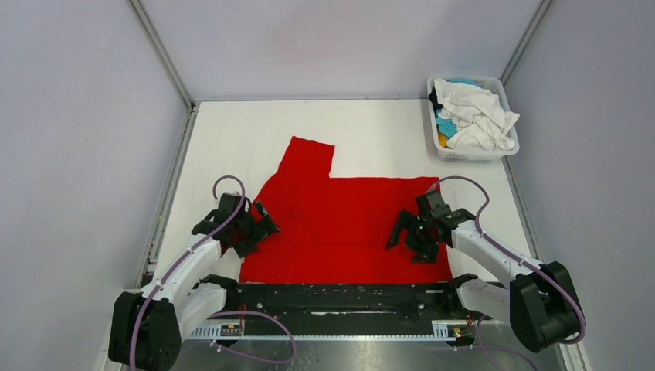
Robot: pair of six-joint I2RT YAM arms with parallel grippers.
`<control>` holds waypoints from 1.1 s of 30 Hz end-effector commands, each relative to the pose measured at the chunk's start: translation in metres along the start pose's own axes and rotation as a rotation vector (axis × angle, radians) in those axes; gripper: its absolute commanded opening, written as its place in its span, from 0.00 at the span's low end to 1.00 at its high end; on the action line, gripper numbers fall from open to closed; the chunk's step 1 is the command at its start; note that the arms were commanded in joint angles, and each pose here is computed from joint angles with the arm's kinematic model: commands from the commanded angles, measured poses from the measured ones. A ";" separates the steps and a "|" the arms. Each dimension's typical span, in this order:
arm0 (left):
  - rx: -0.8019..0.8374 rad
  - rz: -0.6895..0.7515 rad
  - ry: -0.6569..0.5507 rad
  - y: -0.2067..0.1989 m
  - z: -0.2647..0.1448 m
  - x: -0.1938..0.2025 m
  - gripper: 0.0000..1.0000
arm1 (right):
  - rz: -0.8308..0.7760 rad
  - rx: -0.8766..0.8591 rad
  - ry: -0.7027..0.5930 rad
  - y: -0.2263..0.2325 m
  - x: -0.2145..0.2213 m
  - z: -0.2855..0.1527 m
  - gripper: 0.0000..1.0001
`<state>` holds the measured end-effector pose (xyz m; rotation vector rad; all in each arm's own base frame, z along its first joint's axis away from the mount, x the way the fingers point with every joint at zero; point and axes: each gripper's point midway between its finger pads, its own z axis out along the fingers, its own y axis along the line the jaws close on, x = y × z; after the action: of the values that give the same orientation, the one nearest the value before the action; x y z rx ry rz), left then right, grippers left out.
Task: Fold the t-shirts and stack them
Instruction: Fold the flattened tshirt in 1/3 of the way
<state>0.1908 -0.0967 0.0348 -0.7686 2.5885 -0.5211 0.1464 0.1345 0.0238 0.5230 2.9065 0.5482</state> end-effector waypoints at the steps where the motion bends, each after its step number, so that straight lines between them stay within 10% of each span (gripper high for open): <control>1: -0.022 0.014 -0.049 0.000 -0.006 -0.011 0.99 | 0.015 0.083 0.074 -0.024 0.025 -0.004 0.99; 17: 0.120 0.163 -0.415 -0.137 -0.051 -0.172 0.99 | -0.082 -0.026 -0.405 0.040 -0.085 -0.061 0.99; 33: 0.199 0.319 -0.350 -0.292 0.095 -0.322 0.99 | -0.142 0.019 -0.348 0.044 -0.105 -0.039 0.99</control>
<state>0.5917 -0.1524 0.1572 -0.3623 2.2618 -0.4212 0.2353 0.1201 0.0739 0.3888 2.6223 0.3510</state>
